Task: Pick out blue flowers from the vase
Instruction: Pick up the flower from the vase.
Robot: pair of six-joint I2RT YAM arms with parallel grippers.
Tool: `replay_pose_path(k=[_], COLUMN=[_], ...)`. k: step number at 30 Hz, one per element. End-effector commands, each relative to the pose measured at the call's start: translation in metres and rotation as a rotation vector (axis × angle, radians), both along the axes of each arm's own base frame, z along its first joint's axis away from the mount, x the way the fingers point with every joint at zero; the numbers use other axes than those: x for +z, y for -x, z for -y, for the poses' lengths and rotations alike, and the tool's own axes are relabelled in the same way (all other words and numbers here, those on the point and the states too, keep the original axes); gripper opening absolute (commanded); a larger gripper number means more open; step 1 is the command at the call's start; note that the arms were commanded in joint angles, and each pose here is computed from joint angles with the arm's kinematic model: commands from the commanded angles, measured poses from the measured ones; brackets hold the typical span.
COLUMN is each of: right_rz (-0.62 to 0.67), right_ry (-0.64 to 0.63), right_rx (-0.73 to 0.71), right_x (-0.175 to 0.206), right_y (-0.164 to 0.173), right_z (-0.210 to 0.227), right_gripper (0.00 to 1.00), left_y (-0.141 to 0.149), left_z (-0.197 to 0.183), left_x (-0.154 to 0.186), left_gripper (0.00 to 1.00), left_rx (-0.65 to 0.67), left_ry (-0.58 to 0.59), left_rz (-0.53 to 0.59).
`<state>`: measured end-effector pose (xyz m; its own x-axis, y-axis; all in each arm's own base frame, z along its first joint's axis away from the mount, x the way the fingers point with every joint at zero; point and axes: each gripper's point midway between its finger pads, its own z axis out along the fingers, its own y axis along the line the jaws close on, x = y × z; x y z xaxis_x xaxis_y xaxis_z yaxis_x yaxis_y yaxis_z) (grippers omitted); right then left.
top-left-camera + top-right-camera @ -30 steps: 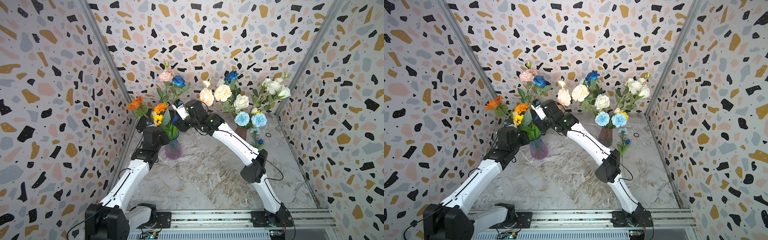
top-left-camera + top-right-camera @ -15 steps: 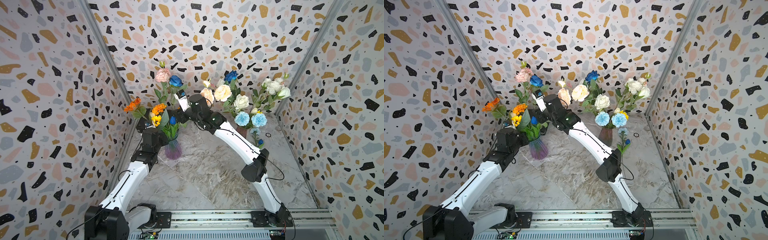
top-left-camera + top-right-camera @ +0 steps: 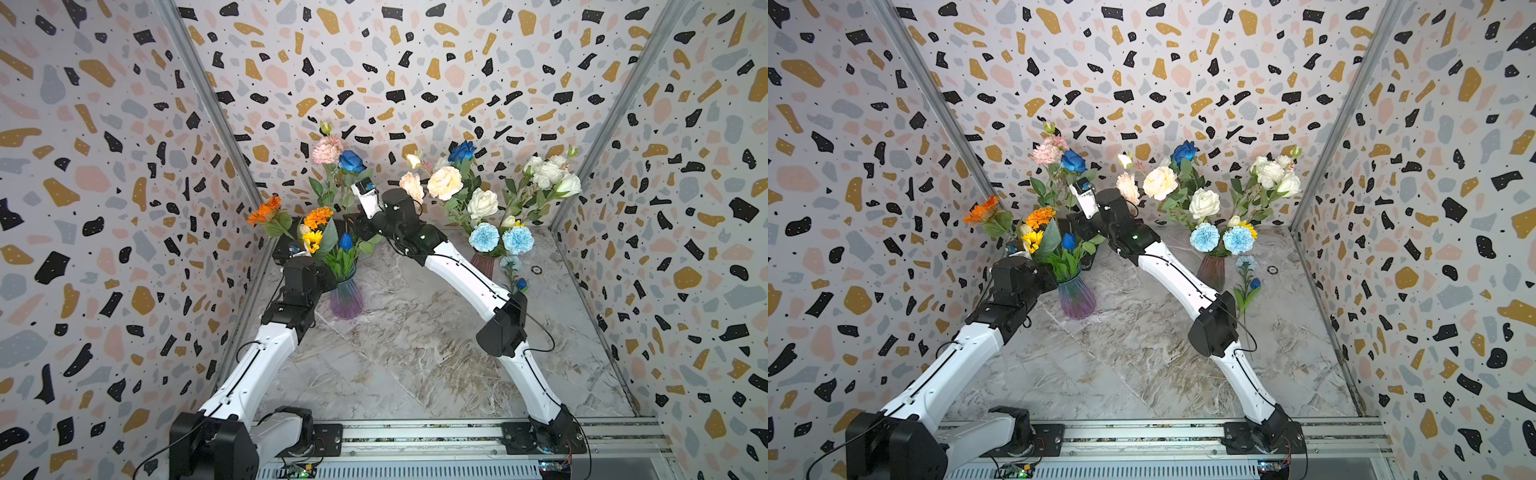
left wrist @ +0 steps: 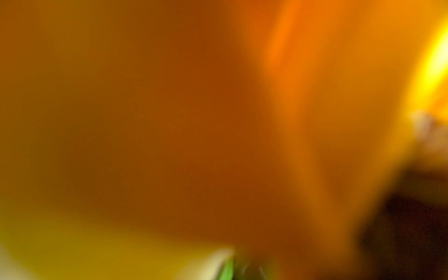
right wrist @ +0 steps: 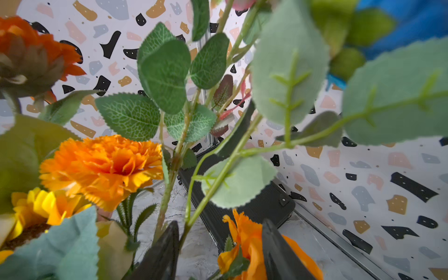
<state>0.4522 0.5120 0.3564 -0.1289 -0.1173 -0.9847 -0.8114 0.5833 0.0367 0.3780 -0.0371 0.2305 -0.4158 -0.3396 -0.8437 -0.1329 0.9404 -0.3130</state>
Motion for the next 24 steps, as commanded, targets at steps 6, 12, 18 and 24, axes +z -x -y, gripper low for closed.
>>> replay_pose_path(k=[6,12,18,24], right_rz=[0.054,0.050,0.062,0.069], right_ry=[-0.113,-0.141,-0.152,-0.165], right_rx=[0.079,0.105,0.107,0.113], right_x=[0.043,0.042,0.040,0.041], right_y=[0.016,0.017,0.014,0.013], right_z=[-0.006,-0.012,-0.015,-0.018], right_gripper=[0.53,0.49,0.34,0.30], left_y=[0.010,0.008,0.008,0.006], left_z=[-0.004,-0.002,-0.001,0.000], left_x=[-0.032,-0.033,-0.034,-0.034], left_gripper=[0.00,0.00,0.00,0.00], left_rx=[-0.018,-0.027,-0.033,-0.039], left_ry=[-0.063,-0.060,-0.064,-0.066], left_rz=[-0.102,-0.105,-0.105,-0.103])
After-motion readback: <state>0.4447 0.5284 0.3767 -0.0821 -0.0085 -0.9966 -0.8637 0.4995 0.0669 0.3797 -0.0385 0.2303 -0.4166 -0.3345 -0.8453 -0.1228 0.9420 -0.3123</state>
